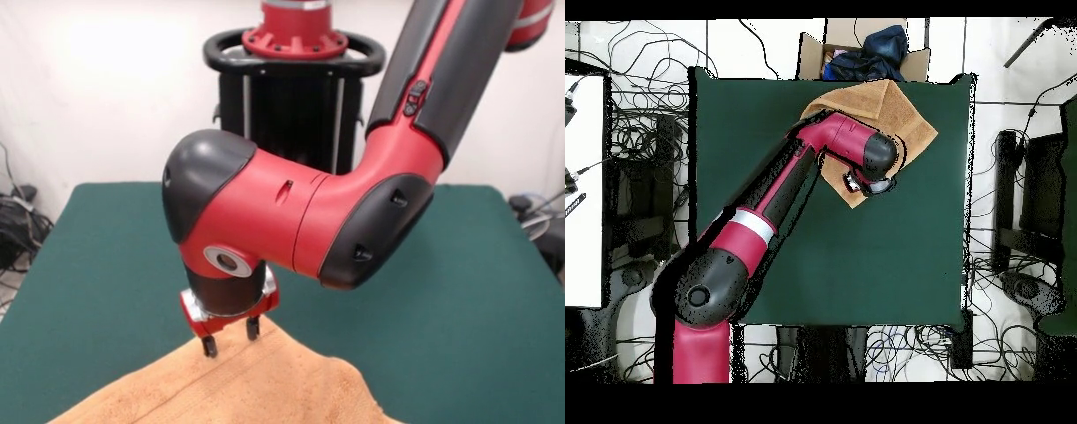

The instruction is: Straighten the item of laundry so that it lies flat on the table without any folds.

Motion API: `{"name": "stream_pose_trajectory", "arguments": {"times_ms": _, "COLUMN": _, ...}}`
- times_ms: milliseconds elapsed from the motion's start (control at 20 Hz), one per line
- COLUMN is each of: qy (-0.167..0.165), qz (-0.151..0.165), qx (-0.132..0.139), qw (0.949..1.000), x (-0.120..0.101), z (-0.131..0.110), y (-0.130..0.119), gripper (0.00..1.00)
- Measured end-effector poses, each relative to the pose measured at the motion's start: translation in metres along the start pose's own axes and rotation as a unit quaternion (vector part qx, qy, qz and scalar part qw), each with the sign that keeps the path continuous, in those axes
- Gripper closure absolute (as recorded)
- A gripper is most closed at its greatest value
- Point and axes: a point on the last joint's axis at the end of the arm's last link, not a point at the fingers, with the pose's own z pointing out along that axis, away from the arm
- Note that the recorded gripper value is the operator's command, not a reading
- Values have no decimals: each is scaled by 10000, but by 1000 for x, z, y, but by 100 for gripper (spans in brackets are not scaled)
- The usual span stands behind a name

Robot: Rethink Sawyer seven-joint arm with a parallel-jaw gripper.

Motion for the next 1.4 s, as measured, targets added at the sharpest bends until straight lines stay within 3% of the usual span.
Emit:
{"name": "stream_pose_trajectory", "arguments": {"times_ms": 150, "qy": 12, "qz": -9, "qx": -3, "qw": 10000, "x": 0, "z": 0, "y": 0, "gripper": 0}}
{"name": "stream_pose_trajectory", "arguments": {"times_ms": 200, "qy": 24, "qz": -9, "qx": 8, "qw": 10000, "x": 0, "z": 0, "y": 0, "gripper": 100}}
{"name": "stream_pose_trajectory", "arguments": {"times_ms": 1250, "qy": 51, "qz": 1, "qx": 8, "qw": 10000, "x": 2, "z": 2, "y": -2, "gripper": 100}}
{"name": "stream_pose_trajectory", "arguments": {"times_ms": 1300, "qy": 55, "qz": 2, "qx": 1, "qw": 10000, "x": 2, "z": 2, "y": -2, "gripper": 0}}
{"name": "stream_pose_trajectory", "arguments": {"times_ms": 1400, "qy": 76, "qz": -2, "qx": -31, "qw": 10000, "x": 2, "z": 2, "y": 0, "gripper": 0}}
